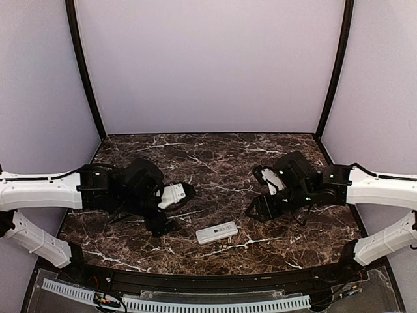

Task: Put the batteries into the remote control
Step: Move the remote control to the center of the board.

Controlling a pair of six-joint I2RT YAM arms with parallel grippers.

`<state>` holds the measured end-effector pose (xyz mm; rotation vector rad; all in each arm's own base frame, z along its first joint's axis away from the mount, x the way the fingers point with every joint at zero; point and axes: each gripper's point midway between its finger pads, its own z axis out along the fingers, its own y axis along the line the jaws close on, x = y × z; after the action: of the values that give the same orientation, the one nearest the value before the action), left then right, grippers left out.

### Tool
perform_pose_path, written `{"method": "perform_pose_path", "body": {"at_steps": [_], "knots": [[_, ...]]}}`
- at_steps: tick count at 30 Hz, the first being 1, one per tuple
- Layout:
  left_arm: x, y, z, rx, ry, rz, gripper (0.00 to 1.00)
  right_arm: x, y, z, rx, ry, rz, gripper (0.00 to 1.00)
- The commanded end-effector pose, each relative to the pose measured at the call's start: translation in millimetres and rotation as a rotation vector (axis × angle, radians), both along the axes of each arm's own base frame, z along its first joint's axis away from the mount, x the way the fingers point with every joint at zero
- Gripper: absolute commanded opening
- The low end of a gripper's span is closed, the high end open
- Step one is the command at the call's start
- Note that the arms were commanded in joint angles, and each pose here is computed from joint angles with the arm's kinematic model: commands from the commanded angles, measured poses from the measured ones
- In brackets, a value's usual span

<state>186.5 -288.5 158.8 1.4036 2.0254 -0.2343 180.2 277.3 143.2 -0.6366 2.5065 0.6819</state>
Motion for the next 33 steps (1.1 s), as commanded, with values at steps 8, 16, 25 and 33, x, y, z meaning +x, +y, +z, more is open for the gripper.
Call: {"method": "perform_pose_path", "body": {"at_steps": [8, 16, 25, 33], "knots": [[-29, -37, -110, 0.186, 0.134, -0.357, 0.99, 16, 23, -32, 0.053, 0.157, -0.183, 0.66], [-30, -33, -125, 0.238, 0.144, -0.387, 0.99, 19, 45, -85, -0.059, 0.319, -0.215, 0.62], [-22, -27, -137, 0.195, 0.166, -0.389, 0.97, 17, 83, -104, -0.016, 0.409, -0.123, 0.48], [-15, -22, -155, 0.252, 0.235, -0.359, 0.90, 13, 98, -113, -0.009, 0.462, -0.095, 0.45]]}}
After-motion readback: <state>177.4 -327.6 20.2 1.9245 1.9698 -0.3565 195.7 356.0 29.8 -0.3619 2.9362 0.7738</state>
